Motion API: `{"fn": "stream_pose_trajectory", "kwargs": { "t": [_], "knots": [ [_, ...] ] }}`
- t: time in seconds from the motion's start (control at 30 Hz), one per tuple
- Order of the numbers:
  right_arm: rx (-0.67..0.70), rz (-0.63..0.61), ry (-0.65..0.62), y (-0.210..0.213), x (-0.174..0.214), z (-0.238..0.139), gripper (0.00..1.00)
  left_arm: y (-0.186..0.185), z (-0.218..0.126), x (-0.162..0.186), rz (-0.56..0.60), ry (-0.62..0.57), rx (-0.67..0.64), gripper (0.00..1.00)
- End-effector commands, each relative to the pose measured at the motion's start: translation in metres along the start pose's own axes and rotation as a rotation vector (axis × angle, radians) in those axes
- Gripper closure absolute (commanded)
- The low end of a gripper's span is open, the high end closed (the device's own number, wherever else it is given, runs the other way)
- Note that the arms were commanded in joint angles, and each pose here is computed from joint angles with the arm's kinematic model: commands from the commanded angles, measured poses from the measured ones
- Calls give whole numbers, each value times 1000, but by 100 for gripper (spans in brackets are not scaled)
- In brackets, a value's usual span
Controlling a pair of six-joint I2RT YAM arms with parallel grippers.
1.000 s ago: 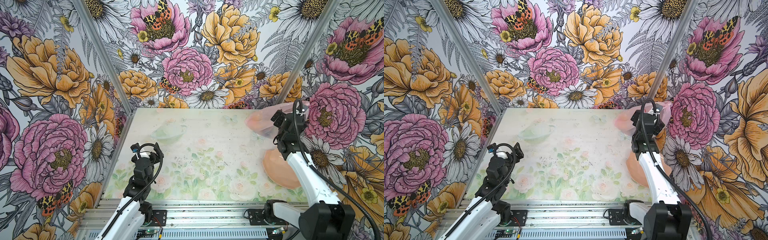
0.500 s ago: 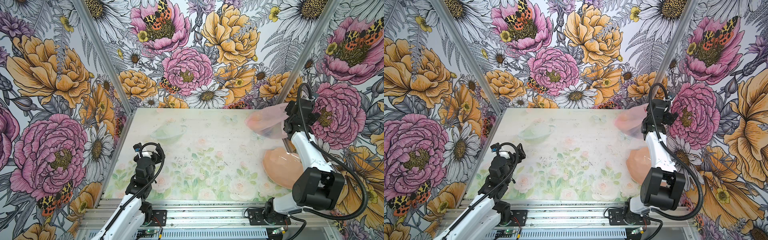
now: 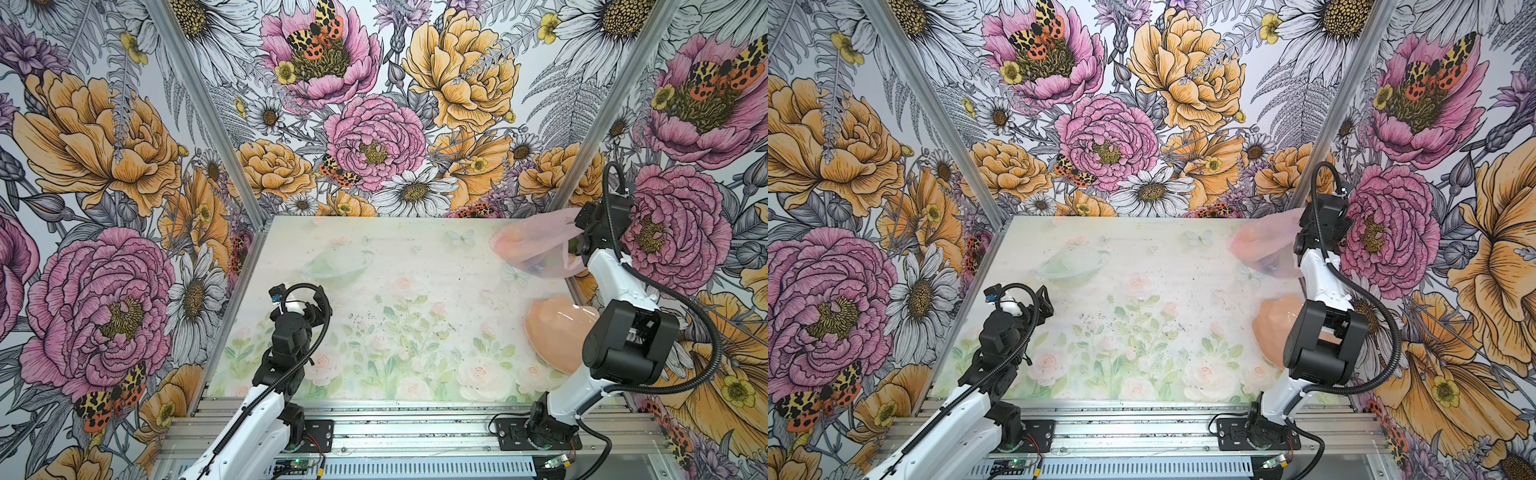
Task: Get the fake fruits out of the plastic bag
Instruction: 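Grasp the pink bag's handles with the right gripper and lift it, then carry the pink bag to table centre with right gripper while left gripper approaches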
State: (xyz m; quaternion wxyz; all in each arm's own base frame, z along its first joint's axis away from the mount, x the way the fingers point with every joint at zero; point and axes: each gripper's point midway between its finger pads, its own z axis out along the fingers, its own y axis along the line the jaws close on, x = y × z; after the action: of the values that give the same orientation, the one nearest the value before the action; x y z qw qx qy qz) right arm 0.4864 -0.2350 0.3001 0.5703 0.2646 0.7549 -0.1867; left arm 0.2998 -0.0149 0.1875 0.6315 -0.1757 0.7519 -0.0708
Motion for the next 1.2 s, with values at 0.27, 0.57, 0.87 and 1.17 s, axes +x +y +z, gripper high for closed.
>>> {"fn": "stream_pose_trajectory", "kwargs": {
  "t": [0.27, 0.57, 0.87, 1.17],
  "knots": [
    [-220, -11, -21, 73, -18, -38, 89, -1, 0, 0, -2, -7, 18, 1],
    [-414, -63, -83, 170, -37, -111, 98, 6, -2, 0, -14, -6, -18, 1],
    [-649, -204, -105, 286, -9, -221, 98, 9, -5, -2, -28, -16, -25, 1],
    [-866, -344, -108, 344, 39, -348, 97, 12, -7, -3, -45, -19, -36, 1]
  ]
}}
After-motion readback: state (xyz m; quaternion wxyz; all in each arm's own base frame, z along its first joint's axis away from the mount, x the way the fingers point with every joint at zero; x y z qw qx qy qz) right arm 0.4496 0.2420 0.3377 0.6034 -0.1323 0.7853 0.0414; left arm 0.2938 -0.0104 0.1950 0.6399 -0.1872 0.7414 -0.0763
